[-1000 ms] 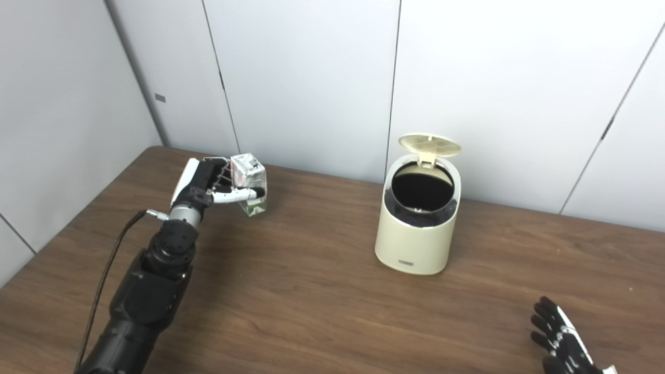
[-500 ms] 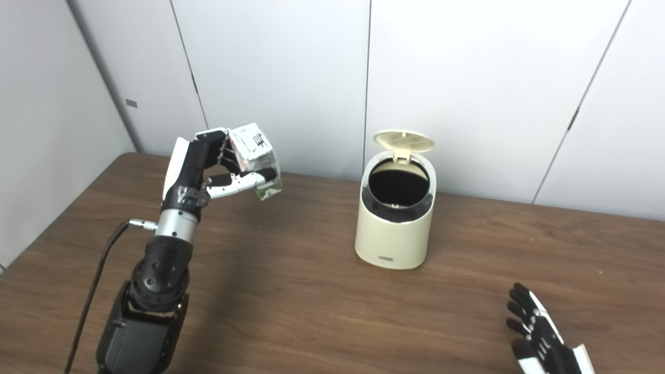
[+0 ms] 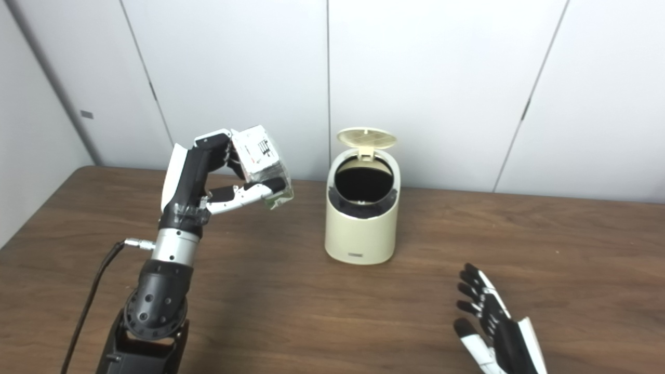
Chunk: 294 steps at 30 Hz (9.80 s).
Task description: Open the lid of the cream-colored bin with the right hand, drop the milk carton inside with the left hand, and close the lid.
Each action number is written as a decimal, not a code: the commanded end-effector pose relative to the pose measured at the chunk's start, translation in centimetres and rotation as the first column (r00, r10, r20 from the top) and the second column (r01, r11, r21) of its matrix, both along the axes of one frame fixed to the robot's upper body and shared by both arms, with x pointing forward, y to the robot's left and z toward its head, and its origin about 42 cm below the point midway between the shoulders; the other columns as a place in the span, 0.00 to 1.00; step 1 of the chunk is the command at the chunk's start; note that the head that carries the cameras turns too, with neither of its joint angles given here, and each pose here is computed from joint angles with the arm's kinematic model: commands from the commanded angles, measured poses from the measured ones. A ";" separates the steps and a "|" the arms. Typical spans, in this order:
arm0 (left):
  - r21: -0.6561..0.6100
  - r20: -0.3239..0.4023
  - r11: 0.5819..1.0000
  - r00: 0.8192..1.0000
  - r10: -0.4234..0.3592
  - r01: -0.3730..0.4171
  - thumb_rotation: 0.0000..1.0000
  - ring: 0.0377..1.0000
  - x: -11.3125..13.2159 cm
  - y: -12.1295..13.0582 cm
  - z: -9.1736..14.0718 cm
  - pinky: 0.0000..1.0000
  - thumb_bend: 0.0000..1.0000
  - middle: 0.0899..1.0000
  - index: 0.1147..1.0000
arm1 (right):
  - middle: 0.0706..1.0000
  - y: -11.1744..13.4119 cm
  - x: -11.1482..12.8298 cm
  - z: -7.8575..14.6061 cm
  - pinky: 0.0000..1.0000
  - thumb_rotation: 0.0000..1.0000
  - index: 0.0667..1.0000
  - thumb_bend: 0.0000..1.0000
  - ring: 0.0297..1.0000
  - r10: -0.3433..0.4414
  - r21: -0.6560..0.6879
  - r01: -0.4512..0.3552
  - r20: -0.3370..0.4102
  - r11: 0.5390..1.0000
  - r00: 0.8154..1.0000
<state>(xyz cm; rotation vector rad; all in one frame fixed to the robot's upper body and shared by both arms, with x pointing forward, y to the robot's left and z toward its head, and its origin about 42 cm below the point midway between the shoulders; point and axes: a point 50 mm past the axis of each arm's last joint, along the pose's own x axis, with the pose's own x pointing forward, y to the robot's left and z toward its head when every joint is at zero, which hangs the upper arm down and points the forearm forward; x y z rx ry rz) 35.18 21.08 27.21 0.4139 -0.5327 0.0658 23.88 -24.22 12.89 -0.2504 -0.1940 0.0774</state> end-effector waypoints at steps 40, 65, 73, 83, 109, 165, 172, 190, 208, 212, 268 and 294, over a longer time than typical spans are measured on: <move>0.118 0.254 0.986 0.956 -0.145 0.118 0.00 0.39 8.3 -8.6 2.4 0.36 0.50 0.46 0.44 | 0.89 3.8 0.4 3.4 0.78 0.83 0.91 0.56 0.86 -0.063 -0.003 0.063 0.089 0.998 0.994; 0.242 0.347 0.969 0.928 -0.137 0.053 0.00 0.41 11.0 -9.5 -1.0 0.41 0.50 0.47 0.43 | 0.88 4.8 -0.5 4.3 0.78 0.86 0.85 0.59 0.86 -0.012 0.067 0.007 0.066 0.998 0.998; 0.238 0.342 0.970 0.930 -0.135 0.054 0.00 0.39 11.2 -9.6 -1.6 0.41 0.50 0.46 0.43 | 0.89 4.6 -0.5 4.5 0.81 0.84 0.86 0.57 0.87 0.002 0.101 -0.009 0.066 0.995 0.998; 0.216 0.331 0.973 0.932 -0.145 0.075 0.00 0.36 10.4 -9.7 -1.8 0.36 0.50 0.45 0.48 | 0.87 4.3 -0.5 4.4 0.81 0.84 0.87 0.57 0.87 -0.004 0.100 -0.003 0.068 0.995 0.998; 0.271 0.224 0.959 0.963 -0.150 0.086 0.08 0.43 9.8 -8.8 -1.7 0.37 1.00 0.56 0.60 | 0.76 4.4 -0.1 4.3 0.74 0.82 0.77 0.60 0.77 0.010 0.093 -0.017 0.069 0.996 0.998; 0.018 0.212 1.000 0.977 -0.002 -0.002 0.07 0.46 -1.2 -2.3 -3.1 0.39 0.50 0.52 0.43 | 0.80 3.1 0.8 4.6 0.76 0.80 0.83 0.55 0.82 -0.007 0.087 -0.004 0.124 0.996 0.992; -0.098 -0.037 0.995 0.999 -0.014 0.010 0.45 0.65 -5.2 2.3 -6.1 0.57 0.45 0.70 0.76 | 0.85 3.1 1.8 6.1 0.79 0.75 0.81 0.53 0.86 0.017 0.114 -0.033 0.141 0.993 0.990; -0.212 -0.353 0.975 0.925 -0.142 0.069 0.76 0.98 -9.5 2.0 -11.4 0.94 0.46 1.00 1.00 | 0.92 3.3 9.5 12.7 0.89 0.87 0.88 0.68 0.92 0.016 -0.255 0.052 0.257 0.965 0.966; -0.225 -0.380 0.974 0.916 -0.124 0.039 0.96 0.98 -9.7 0.9 -12.3 0.98 0.53 1.00 1.00 | 0.93 9.0 19.1 21.1 0.87 0.79 0.90 0.64 0.93 0.182 -0.515 0.026 0.348 0.857 0.920; -0.225 -0.376 0.974 0.918 -0.124 0.039 0.96 0.98 -9.8 0.6 -12.2 0.98 0.54 0.99 1.00 | 0.91 10.1 20.2 21.3 0.83 0.82 0.89 0.65 0.91 0.229 -0.603 0.034 0.353 0.797 0.907; -0.226 -0.366 0.973 0.923 -0.122 0.039 0.91 0.99 -9.8 -0.5 -11.9 0.97 0.53 0.99 1.00 | 0.89 8.4 14.5 17.7 0.94 0.86 0.60 0.63 0.95 0.303 -0.900 0.202 0.330 0.387 0.894; -0.225 -0.368 0.973 0.920 -0.137 0.056 0.85 1.00 -9.9 -0.4 -11.9 0.98 0.55 1.00 1.00 | 0.98 10.2 13.8 15.5 1.00 0.93 0.68 0.71 1.00 0.363 -0.937 0.064 0.196 0.345 0.911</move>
